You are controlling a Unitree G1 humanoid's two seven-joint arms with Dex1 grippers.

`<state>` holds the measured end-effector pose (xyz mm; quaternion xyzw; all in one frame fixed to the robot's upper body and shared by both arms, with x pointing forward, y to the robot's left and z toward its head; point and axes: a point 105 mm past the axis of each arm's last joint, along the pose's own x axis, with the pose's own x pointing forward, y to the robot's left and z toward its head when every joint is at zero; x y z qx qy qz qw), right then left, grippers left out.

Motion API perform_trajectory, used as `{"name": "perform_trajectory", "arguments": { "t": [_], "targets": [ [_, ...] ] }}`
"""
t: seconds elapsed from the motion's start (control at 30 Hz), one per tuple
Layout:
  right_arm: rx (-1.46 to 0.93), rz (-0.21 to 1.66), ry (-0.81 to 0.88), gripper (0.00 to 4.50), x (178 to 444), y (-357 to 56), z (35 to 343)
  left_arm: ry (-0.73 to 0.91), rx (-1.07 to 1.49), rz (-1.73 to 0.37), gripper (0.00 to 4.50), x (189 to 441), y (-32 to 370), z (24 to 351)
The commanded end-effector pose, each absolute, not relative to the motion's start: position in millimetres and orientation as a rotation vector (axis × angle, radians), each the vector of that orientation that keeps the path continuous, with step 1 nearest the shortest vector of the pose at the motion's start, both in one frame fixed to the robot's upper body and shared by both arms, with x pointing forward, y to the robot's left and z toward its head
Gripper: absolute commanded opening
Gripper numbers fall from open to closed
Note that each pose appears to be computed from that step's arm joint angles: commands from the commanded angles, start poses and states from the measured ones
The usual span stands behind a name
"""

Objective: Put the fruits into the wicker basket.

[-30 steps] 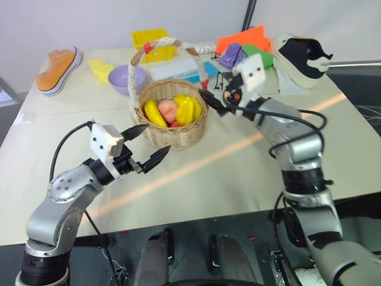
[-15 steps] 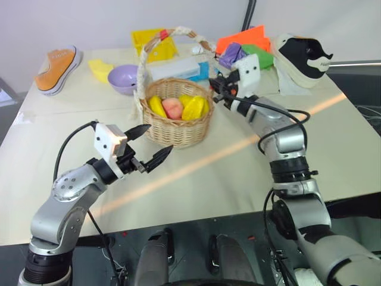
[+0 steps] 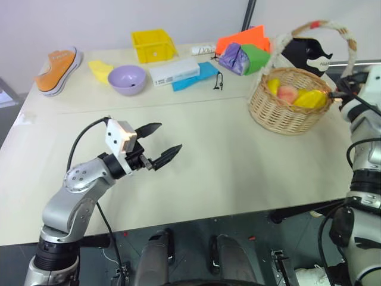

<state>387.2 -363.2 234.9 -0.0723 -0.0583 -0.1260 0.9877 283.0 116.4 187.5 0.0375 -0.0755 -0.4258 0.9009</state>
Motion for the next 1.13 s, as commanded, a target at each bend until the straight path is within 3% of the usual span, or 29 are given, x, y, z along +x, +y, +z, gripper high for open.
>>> {"name": "perform_trajectory", "arguments": {
  "t": [0.03,0.07,0.1,0.3,0.57,0.8,1.13],
  "targets": [
    [-0.172,-0.269,-0.207,0.04,384,-371,256,-0.205,0.105,-0.888,4.5,281,115,197],
    [-0.178,-0.262,-0.202,0.04,384,-371,254,-0.204,0.107,-0.886,4.5,281,115,197],
    [-0.182,-0.257,-0.199,1.03,384,-371,253,-0.204,0.108,-0.884,4.5,280,116,197],
    [-0.336,-0.22,-0.244,3.9,372,-356,265,-0.183,0.108,-0.852,4.5,279,123,192],
    [-0.478,0.003,-0.227,3.9,326,-329,257,-0.047,0.162,-0.685,4.5,285,177,169],
    [-0.344,0.585,-0.032,3.9,292,-228,177,0.026,0.162,-0.47,4.5,289,226,139],
    [-0.235,0.698,-0.021,3.9,314,-182,146,0.043,0.131,-0.364,4.5,273,240,120]
  ]
}}
